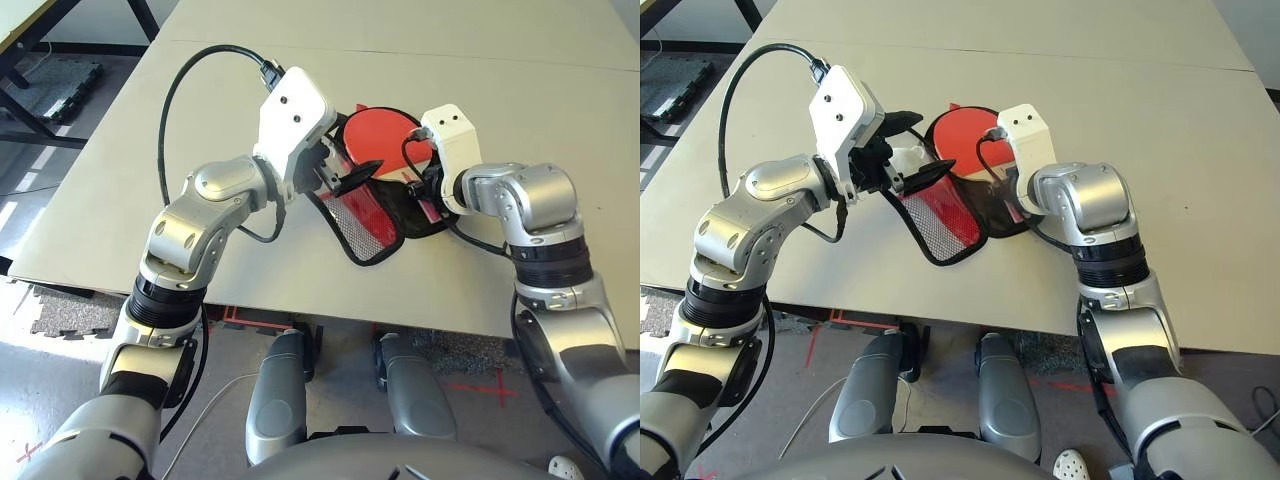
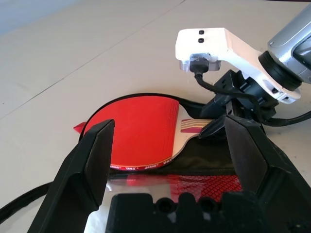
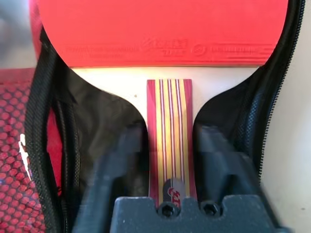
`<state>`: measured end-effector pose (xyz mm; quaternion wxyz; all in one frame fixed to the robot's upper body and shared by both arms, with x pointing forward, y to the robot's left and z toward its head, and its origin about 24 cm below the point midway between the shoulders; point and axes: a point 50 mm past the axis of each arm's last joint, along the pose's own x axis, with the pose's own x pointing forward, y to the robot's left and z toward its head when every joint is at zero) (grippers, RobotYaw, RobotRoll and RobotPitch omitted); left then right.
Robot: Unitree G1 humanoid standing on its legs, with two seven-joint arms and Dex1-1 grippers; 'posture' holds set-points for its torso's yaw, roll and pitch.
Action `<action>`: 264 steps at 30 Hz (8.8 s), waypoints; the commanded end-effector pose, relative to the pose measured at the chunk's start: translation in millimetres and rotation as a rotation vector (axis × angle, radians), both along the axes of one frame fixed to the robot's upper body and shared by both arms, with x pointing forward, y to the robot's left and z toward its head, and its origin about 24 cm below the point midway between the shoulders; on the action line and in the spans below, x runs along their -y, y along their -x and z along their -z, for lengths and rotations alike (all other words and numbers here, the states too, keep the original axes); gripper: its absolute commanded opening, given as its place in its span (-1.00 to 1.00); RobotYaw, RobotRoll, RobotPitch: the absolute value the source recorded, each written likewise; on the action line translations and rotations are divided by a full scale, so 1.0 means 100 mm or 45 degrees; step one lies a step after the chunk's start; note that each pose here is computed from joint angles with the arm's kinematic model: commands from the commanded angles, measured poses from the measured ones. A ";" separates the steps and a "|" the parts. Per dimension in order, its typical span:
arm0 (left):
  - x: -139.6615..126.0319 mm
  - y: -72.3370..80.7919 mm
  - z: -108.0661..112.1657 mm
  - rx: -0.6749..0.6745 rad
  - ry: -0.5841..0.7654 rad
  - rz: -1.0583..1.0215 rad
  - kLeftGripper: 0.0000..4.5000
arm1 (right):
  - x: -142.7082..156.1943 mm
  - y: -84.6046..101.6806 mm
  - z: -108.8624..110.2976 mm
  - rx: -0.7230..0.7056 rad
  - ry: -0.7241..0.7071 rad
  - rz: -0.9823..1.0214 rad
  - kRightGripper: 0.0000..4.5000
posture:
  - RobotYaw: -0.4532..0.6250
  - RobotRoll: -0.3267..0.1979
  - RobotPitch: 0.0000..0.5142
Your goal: Store the ping-pong paddle in its case and zip it.
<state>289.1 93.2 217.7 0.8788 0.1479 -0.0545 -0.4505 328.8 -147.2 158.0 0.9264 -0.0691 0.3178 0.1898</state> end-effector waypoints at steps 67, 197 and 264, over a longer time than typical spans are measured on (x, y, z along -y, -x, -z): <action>0.89 -0.14 0.46 -0.046 -0.206 0.160 1.00 | 1.36 -0.22 -0.34 0.434 -0.327 0.009 0.99 | -0.09 0.25 -0.11; 0.39 -0.19 0.39 -0.033 -0.206 0.105 1.00 | 1.85 0.49 -0.08 0.139 -0.538 -0.036 0.98 | -0.33 0.25 -0.08; -0.40 -0.40 0.40 -0.495 0.005 -0.309 1.00 | 1.04 -0.13 0.39 0.117 0.048 -0.992 0.98 | -0.14 0.25 -0.02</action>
